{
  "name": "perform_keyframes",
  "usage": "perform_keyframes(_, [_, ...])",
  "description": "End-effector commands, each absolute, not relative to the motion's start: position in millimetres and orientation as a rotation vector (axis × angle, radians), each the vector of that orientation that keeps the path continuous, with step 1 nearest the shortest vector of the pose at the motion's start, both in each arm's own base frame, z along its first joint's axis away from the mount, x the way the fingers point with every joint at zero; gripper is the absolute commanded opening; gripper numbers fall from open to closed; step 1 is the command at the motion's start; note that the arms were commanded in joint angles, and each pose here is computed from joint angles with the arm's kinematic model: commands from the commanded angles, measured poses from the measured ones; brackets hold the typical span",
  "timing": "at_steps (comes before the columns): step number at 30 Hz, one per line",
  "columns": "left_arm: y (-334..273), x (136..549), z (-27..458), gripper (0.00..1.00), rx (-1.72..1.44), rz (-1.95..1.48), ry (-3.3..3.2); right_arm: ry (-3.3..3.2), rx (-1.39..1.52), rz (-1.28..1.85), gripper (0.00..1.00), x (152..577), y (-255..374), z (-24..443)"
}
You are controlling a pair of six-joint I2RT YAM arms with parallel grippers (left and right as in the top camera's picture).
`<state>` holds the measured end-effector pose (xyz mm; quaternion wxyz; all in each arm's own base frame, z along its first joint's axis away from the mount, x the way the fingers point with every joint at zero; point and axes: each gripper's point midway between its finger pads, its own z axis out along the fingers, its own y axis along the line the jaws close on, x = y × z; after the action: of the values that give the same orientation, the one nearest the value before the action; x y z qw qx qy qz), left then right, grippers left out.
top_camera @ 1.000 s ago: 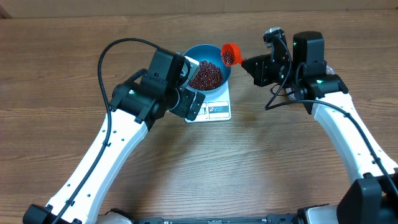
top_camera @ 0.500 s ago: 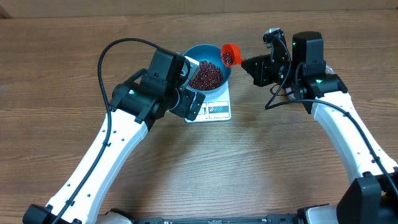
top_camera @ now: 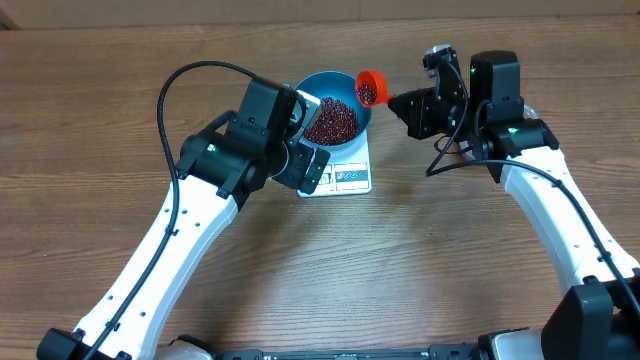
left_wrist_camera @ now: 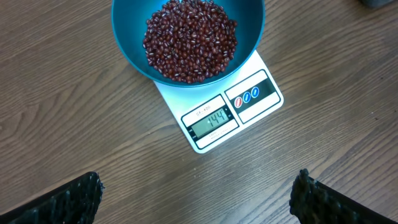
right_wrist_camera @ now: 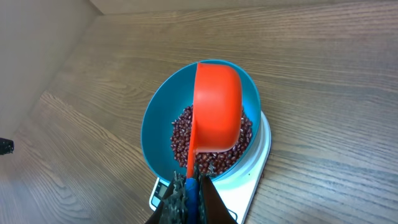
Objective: Scoop item into bowl and weigh 150g on scale
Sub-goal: 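Tilt the scoop slowly to trickle beans into the bowl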
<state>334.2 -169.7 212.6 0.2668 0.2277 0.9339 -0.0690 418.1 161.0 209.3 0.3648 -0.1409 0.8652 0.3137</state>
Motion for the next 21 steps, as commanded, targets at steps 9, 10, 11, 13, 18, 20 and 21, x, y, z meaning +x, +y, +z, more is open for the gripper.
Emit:
perform_keyframes(9, [-171,336,220,1.0,0.633,-0.196,2.497,2.143,-0.558,0.731,0.04,415,187,223])
perform_keyframes(10, [-171,337,220,1.0,0.633,-0.196,2.496,2.139,-0.569,0.727,0.04,414,188,223])
perform_keyframes(11, [-171,336,220,1.0,0.633,-0.196,2.497,2.141,-0.567,0.721,0.04,415,188,223])
perform_keyframes(13, [-171,337,220,1.0,0.633,-0.196,2.496,2.141,-0.568,0.723,0.04,414,189,223])
perform_keyframes(18, [-171,337,220,1.0,0.633,-0.196,2.496,2.132,-0.593,0.711,0.04,414,189,222])
perform_keyframes(20, [-171,337,220,1.0,0.633,-0.196,2.496,2.114,-0.65,0.685,0.04,413,190,221])
perform_keyframes(21, [-171,336,220,1.0,0.633,-0.196,2.497,2.103,-0.674,0.674,0.04,412,191,221])
